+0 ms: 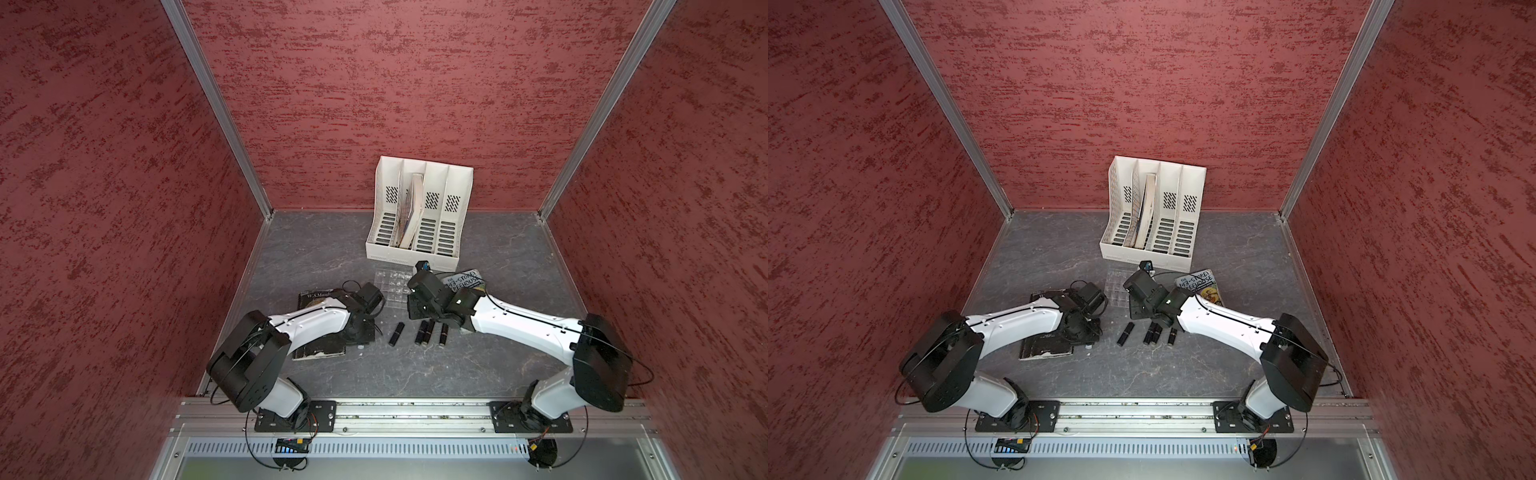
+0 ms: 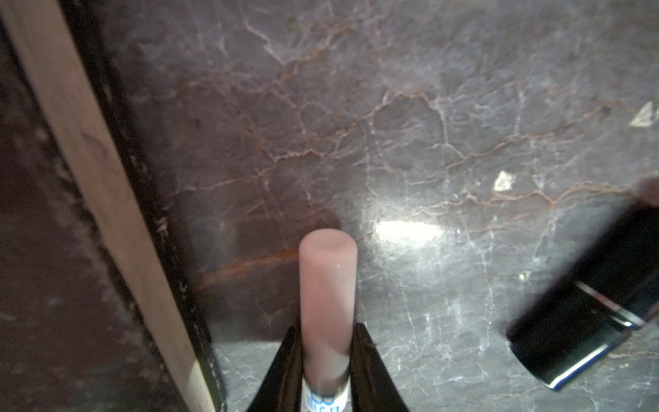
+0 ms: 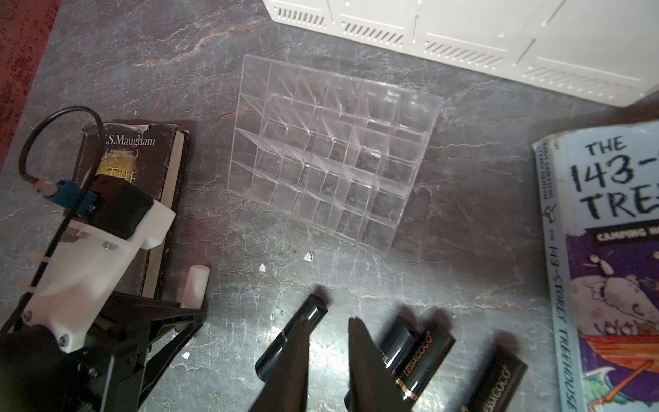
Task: Arrange the lipsticks in the organizer
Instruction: Pick up the lipstick at the center of the board.
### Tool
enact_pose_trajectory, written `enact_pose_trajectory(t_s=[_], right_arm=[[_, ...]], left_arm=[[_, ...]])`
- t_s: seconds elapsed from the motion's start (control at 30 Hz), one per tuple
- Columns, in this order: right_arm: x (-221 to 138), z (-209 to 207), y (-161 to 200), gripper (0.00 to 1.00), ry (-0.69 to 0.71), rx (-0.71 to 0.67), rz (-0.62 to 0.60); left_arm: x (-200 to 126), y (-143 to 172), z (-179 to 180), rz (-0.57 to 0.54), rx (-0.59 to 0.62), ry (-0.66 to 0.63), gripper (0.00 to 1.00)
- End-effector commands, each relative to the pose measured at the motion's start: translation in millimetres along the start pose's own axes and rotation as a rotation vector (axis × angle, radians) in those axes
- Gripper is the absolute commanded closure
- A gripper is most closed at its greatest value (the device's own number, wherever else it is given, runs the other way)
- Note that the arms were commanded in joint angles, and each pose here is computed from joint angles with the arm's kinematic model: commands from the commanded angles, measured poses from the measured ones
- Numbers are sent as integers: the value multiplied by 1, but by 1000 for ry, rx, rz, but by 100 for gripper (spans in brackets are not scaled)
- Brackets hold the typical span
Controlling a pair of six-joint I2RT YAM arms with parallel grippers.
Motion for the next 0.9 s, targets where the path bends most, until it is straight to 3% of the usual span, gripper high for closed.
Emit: enact_pose_trajectory(t_s=[0.0,0.13,0.23,0.3,0.37,0.6,0.87], right_arm=[[-3,15,-2,77,-61,12,25],[-15,21,-5,72,-196,106,122],[-29,25,-19,64,-313,212,170],[-43,31,-34,58,-367,251,183],[-51,37,-45,54,-375,263,173],[-55,41,-66,56,-349,300,117],[-53,50,-65,59,-365,292,133]], left_arm=[[-6,-2,-1,-16,22,-13,82],[-44,-26,-17,-180,50,80,82],[-82,-44,-47,-393,170,218,81],[-105,-50,-63,-558,262,253,81],[-116,-50,-70,-644,323,236,80],[-122,-44,-76,-732,365,230,81],[-132,-35,-85,-802,407,291,81]])
Point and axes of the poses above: each gripper's point midway between its finger pads, its own x axis out along the fingers, its own z axis along the line the jaws close on, y = z × x, the point moved 3 cm from there along -x, back along the fingers, and after that the axes turned 1 degree about x, right-handed, at the moved point
